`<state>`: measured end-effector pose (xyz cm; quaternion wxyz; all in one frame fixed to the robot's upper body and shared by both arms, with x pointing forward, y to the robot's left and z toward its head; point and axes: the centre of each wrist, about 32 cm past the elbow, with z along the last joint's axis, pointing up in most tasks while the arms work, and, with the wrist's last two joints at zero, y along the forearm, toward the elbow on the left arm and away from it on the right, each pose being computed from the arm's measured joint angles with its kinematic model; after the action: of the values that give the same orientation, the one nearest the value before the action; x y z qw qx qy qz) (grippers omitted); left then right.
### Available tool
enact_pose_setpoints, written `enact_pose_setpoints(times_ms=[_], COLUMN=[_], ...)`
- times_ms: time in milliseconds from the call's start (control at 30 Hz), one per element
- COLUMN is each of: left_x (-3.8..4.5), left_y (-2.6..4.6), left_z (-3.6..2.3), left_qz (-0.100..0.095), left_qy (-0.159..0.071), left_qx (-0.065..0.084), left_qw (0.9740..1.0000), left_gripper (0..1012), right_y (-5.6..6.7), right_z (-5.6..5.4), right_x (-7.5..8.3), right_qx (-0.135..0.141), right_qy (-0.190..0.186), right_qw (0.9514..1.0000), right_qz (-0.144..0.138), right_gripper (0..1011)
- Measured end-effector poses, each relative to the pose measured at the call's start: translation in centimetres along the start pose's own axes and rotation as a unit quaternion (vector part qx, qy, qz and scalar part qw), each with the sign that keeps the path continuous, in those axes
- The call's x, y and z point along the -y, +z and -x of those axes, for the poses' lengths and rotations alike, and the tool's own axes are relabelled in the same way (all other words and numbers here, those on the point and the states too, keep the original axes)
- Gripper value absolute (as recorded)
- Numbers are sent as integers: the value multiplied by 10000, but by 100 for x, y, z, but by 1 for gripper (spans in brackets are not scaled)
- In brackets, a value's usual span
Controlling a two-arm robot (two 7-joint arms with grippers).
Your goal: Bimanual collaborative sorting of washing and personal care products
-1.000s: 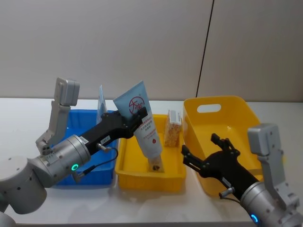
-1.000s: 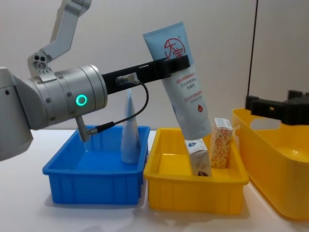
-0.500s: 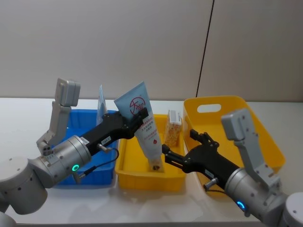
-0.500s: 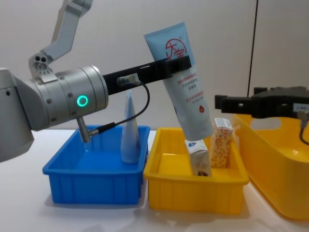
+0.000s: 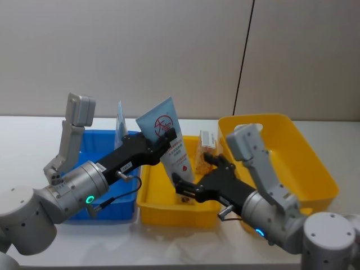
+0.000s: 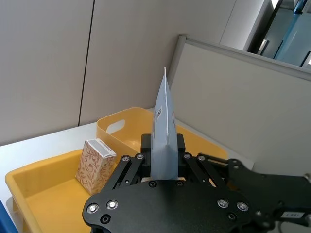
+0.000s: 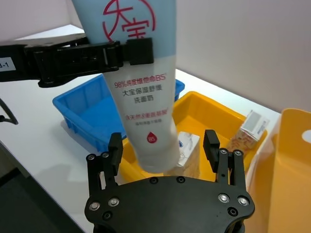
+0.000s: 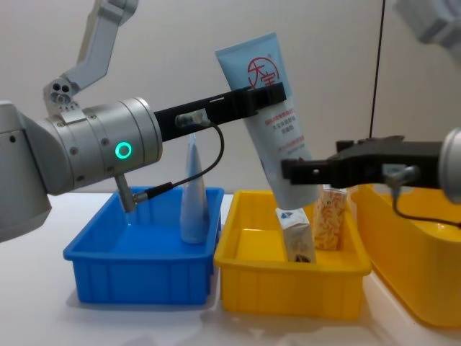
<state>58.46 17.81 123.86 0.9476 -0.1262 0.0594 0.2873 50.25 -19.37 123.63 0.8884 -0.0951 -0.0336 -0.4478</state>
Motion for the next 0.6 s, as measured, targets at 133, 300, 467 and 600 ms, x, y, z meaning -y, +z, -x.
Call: enact_pose_setpoints(times_ms=[133, 300, 467, 600], left_x=[0, 0, 0, 0], left_y=[1, 0, 1, 1], left_z=[0, 0, 0, 0], left_qz=[0, 1, 1, 1], left_qy=[-1, -1, -1, -1], left_qx=[0, 0, 1, 1], left_qw=[10000, 10000, 10000, 10000], left_gripper=[239, 239, 239, 239], right_y=[-2, -4, -4, -1], right_z=[23, 58, 75, 86], right_x=[-91, -220, -282, -325], right_qx=[53, 136, 183, 221], right_qy=[39, 106, 135, 154], right_qw=[10000, 9998, 9997, 9996], right_qz=[28, 53, 65, 70], right_gripper=[1003, 1003, 946, 848])
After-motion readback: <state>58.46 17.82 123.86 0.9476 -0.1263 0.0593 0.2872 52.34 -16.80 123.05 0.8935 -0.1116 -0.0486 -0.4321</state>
